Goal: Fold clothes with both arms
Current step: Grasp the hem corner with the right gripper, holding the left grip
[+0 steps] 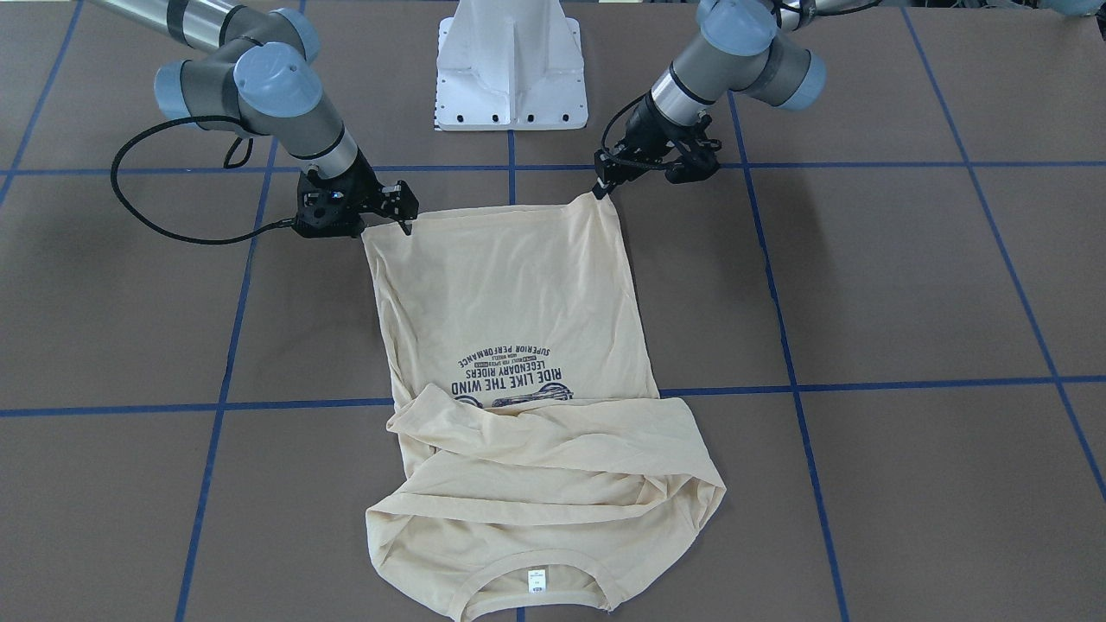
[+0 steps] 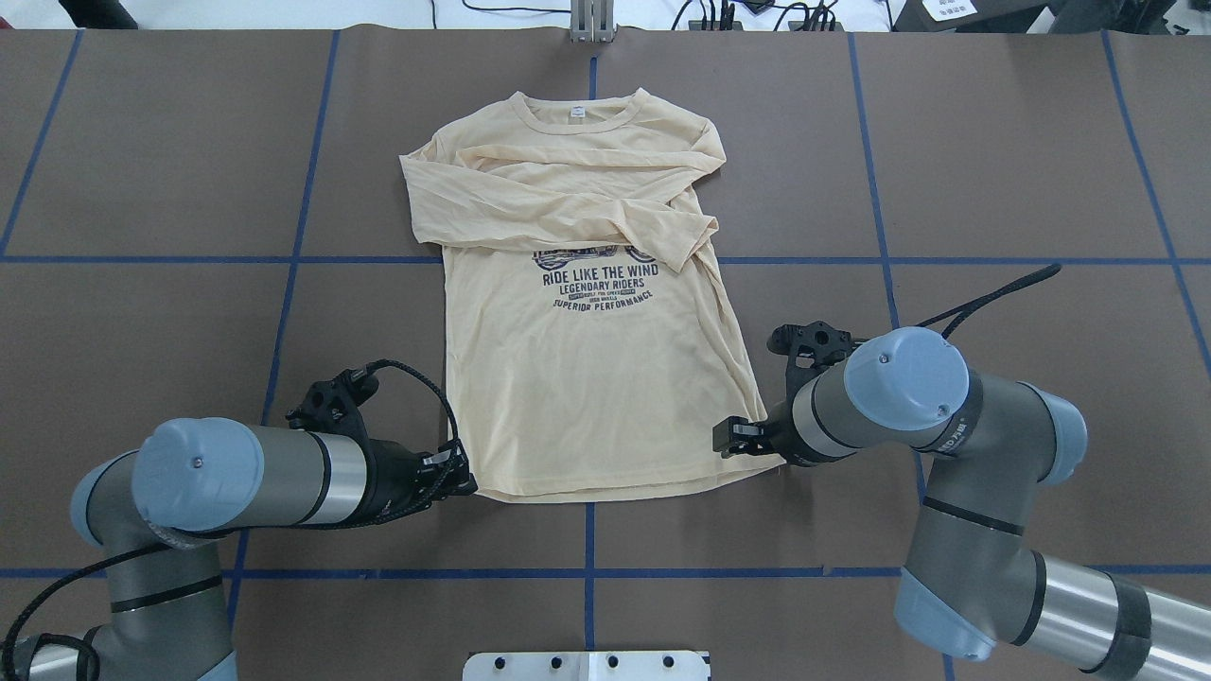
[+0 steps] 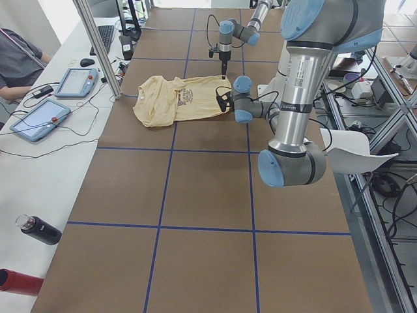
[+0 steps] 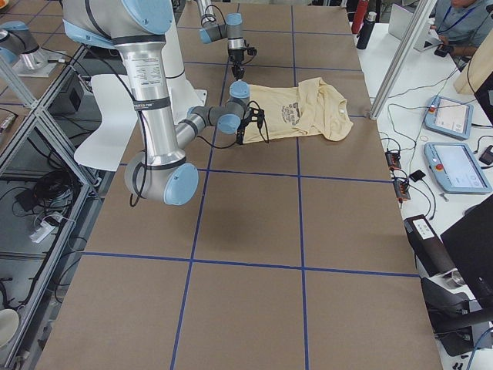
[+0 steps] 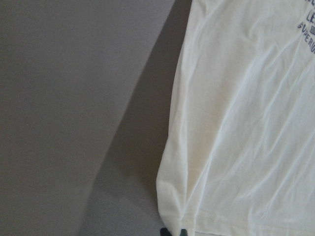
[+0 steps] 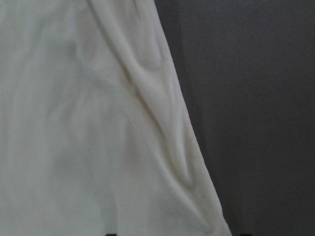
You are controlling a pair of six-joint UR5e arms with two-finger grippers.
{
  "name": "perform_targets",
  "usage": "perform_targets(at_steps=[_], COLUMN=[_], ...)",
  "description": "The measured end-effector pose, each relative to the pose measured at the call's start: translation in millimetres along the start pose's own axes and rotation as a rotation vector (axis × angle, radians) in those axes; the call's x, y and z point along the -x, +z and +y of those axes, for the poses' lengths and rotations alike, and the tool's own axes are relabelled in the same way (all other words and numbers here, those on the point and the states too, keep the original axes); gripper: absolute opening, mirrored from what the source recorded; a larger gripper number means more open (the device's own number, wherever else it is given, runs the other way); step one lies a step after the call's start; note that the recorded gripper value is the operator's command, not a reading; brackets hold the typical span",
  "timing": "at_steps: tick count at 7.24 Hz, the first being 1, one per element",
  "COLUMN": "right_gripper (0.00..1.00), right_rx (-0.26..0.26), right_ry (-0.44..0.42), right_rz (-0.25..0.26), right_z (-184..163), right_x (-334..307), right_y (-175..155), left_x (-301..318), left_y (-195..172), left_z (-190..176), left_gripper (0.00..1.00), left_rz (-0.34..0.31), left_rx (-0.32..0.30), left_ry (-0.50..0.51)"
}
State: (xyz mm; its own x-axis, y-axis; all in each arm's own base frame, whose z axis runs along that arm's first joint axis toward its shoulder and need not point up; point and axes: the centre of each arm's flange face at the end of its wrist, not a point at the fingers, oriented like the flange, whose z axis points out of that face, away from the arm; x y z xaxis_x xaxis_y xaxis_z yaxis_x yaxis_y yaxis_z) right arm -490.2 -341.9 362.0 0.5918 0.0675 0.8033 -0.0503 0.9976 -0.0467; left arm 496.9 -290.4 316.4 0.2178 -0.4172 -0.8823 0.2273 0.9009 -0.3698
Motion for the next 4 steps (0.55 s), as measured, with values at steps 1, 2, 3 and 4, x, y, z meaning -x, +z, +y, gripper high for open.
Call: perform_targets(at_steps=[1,2,3,4], right_gripper=[0.63,0.64,0.64,0.62], right_rx=[0.002,0.002,0.002,0.001], right_ry=[0.001,0.001,0.001,0.003], right_rz=[0.000,0.000,0.000,-0.001], right_z=[0.0,-0.3,-0.8,-1.9], right_x=[-0.1,-0.3,-0.4,-0.7], right_y=[0.1,0.0,-0.3,-1.2], left_x=[0.5,1.1,1.3,1.6], left_y=[0.4,0.6,0.8,0.9], left_z=[-0.3,-0.5,-0.6,-0.6], left_gripper=[0.00,0.00,0.00,0.00], left_rz=[-0.001,-0.002,-0.003,-0.004], left_rx=[0.000,-0.001,-0.001,-0.001], left_ry=[0.000,-0.001,-0.001,-0.001])
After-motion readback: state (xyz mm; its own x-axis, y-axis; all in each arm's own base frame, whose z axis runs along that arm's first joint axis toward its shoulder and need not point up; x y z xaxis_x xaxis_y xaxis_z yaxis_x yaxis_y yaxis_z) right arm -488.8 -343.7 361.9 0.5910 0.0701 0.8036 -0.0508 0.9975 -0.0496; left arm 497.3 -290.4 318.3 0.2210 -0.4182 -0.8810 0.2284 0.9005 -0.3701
